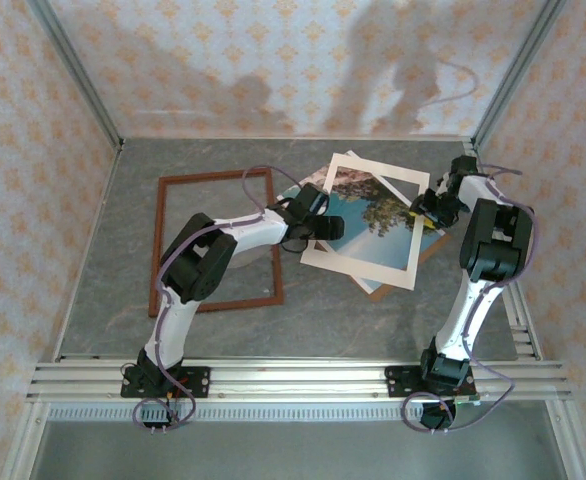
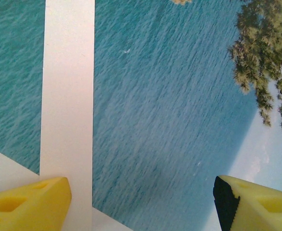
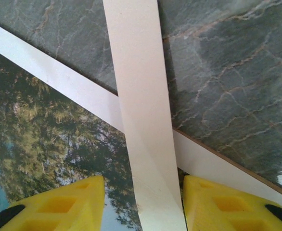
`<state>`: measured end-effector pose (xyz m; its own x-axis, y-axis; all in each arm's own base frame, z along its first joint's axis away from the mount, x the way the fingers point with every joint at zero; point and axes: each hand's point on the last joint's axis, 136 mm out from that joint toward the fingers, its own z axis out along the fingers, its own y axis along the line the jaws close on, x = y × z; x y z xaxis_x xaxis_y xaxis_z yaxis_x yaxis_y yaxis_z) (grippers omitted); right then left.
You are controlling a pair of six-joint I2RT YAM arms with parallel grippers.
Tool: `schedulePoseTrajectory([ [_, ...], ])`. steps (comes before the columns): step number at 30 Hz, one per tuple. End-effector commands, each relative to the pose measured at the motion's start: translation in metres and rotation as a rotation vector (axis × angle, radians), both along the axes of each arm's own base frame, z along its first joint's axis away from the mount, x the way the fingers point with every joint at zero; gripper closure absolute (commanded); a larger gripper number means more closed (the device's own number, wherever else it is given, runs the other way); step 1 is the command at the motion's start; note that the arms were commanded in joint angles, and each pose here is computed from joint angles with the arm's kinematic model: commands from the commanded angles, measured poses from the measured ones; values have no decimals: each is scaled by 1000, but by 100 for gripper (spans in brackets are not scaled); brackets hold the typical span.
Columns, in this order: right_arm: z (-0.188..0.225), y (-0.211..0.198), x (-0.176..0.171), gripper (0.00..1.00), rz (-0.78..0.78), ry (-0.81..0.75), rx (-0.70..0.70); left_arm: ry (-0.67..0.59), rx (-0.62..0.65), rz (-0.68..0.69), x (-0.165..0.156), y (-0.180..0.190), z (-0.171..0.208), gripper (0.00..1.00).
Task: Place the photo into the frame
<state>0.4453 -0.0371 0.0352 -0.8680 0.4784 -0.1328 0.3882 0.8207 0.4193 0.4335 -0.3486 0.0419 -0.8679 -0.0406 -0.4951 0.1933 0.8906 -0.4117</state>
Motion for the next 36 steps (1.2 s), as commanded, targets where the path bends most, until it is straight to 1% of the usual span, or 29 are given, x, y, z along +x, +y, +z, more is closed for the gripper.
schedulePoseTrajectory([
  [1,-8,14,-3,53,52,-3,54,40,16,-2,-7,4,-19,21],
  [5,5,19,-2,54,94,-57,74,45,19,-3,-9,5,-23,21],
  [13,32,16,1,54,118,-177,115,45,17,-4,-10,6,-21,21],
  [19,43,14,0,58,146,-238,99,44,14,-6,-10,5,-20,21],
  [24,37,9,0,68,148,-233,67,41,11,-8,-9,4,-18,21],
  [29,29,7,-2,81,158,-220,57,43,6,-11,-10,3,-17,21],
  [33,29,3,-2,91,155,-218,27,43,7,-11,-10,3,-16,21],
  [36,32,2,-1,96,154,-225,14,42,5,-12,-9,3,-15,21],
])
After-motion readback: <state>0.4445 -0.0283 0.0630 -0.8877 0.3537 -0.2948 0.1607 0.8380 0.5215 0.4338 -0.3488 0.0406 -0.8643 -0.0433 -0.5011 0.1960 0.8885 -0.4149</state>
